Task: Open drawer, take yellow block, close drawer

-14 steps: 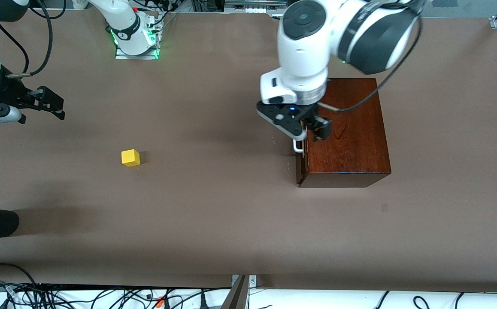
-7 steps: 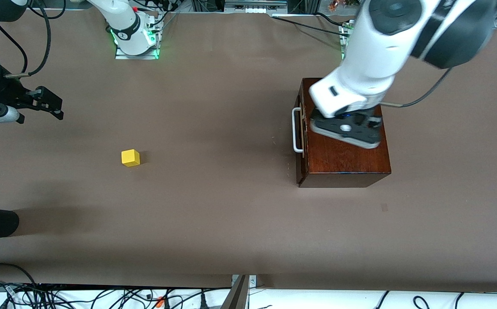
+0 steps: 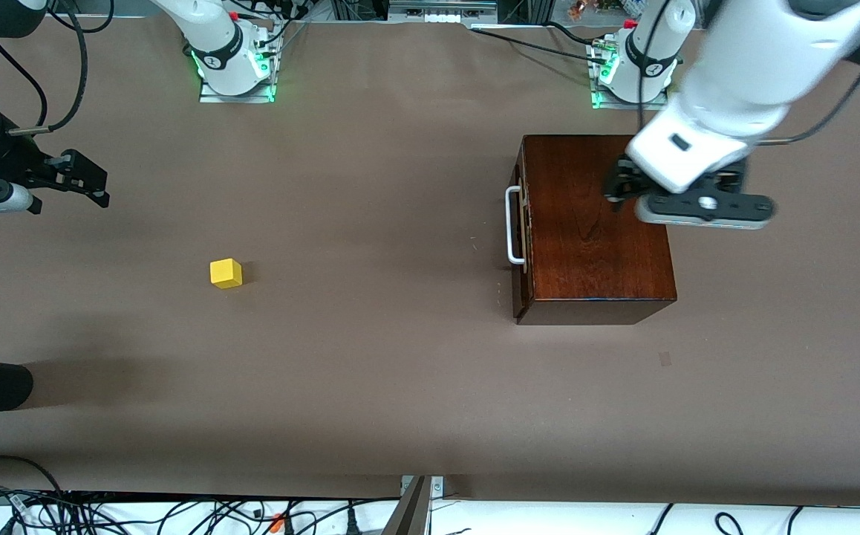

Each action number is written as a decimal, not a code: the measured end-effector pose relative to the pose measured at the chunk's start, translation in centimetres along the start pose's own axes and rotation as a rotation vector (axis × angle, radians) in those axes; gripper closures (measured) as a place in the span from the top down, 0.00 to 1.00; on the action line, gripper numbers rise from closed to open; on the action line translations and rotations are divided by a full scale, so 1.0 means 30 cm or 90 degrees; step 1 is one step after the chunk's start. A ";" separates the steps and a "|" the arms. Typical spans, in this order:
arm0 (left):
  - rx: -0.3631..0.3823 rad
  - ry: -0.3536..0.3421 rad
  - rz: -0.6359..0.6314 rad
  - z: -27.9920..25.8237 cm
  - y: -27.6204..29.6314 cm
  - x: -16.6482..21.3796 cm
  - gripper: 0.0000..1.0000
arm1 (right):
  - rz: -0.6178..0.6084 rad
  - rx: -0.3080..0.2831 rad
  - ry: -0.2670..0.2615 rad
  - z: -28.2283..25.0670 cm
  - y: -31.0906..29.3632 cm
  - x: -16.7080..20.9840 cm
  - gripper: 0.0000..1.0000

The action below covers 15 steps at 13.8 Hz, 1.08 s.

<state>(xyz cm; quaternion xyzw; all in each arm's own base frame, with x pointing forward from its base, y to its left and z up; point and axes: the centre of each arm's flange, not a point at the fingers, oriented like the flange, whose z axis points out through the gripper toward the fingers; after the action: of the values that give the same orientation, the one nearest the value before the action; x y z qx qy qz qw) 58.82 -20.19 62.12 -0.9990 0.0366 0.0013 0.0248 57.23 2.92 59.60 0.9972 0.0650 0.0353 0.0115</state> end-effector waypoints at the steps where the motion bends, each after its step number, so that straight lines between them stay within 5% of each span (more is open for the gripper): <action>1: -0.006 -0.007 -0.005 0.003 -0.067 -0.003 1.00 | 0.000 0.000 0.000 0.000 0.000 0.000 1.00; 8: -0.040 -0.007 0.004 0.028 -0.384 -0.052 1.00 | 0.003 0.000 0.000 0.000 0.008 0.000 1.00; 15: -0.041 -0.006 -0.007 0.033 -0.418 -0.055 1.00 | 0.005 0.000 0.001 0.001 0.015 0.000 1.00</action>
<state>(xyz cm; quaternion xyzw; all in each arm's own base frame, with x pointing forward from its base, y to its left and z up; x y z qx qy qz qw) 58.09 -7.52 61.75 -0.9995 0.0312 0.0068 -0.0074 57.28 2.49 59.59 0.9974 0.0609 0.0358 0.0117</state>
